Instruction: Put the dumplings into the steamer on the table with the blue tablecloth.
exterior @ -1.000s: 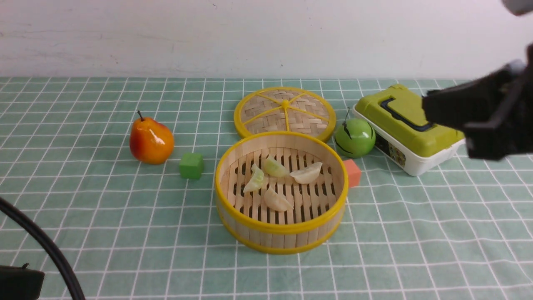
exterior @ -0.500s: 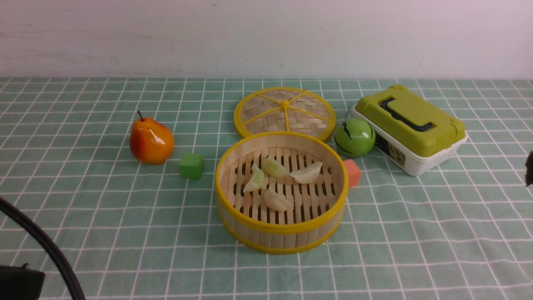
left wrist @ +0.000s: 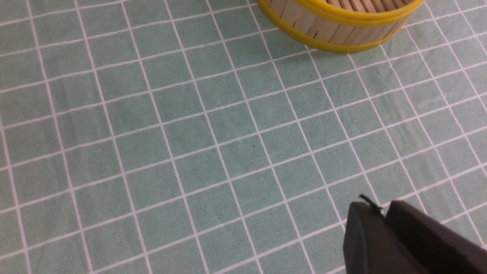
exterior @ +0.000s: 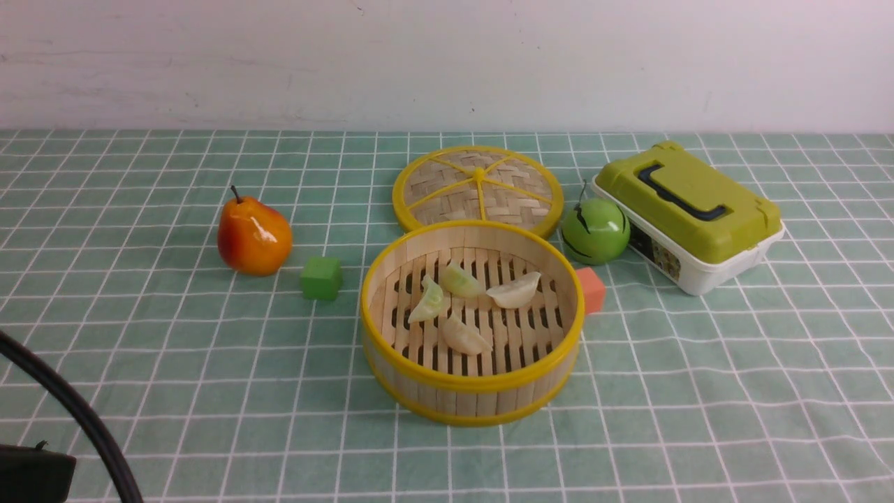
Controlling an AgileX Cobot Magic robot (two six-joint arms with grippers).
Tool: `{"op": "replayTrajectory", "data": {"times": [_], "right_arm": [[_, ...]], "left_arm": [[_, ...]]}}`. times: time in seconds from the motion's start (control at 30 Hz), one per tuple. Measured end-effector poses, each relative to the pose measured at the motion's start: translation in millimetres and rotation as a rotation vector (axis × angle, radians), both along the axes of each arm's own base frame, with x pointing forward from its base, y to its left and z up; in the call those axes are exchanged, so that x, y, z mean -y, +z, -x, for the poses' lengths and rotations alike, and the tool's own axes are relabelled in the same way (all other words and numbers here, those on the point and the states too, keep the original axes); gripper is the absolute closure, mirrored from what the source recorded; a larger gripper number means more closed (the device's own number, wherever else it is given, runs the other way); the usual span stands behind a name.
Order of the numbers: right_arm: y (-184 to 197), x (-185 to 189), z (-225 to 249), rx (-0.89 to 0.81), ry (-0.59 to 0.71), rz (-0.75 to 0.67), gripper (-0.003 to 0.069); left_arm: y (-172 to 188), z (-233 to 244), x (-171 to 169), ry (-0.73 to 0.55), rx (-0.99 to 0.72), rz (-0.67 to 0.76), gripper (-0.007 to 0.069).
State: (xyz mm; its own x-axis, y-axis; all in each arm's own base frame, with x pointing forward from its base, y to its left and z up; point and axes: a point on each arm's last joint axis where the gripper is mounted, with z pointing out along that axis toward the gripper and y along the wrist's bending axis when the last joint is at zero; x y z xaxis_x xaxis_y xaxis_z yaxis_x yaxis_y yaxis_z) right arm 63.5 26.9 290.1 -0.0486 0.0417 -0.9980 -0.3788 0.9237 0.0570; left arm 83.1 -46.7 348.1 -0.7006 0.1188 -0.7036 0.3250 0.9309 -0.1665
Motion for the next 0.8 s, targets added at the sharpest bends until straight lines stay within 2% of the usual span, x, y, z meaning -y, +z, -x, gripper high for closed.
{"op": "replayTrajectory", "data": {"times": [0.17, 0.2, 0.23, 0.33, 0.53, 0.8], "right_arm": [[-51.5, 17.7, 9.3, -0.006, -0.24, -0.035, 0.068], [-53.2, 18.3, 9.6, -0.006, -0.249, -0.038, 0.068], [-65.8, 22.4, 11.6, -0.018, -0.321, -0.034, 0.068], [-84.6, 26.0, 10.5, -0.085, -0.389, -0.02, 0.068], [-108.6, 27.8, 8.6, -0.167, -0.41, 0.031, 0.068], [-116.1, 27.5, 10.4, -0.248, -0.402, 0.051, 0.068]], "left_arm": [[0.0, 0.0, 0.0, 0.0, 0.0, 0.0, 0.0554], [0.0, 0.0, 0.0, 0.0, 0.0, 0.0, 0.0554], [0.0, 0.0, 0.0, 0.0, 0.0, 0.0, 0.0552], [0.0, 0.0, 0.0, 0.0, 0.0, 0.0, 0.055], [0.0, 0.0, 0.0, 0.0, 0.0, 0.0, 0.0544], [0.0, 0.0, 0.0, 0.0, 0.0, 0.0, 0.0535]]}}
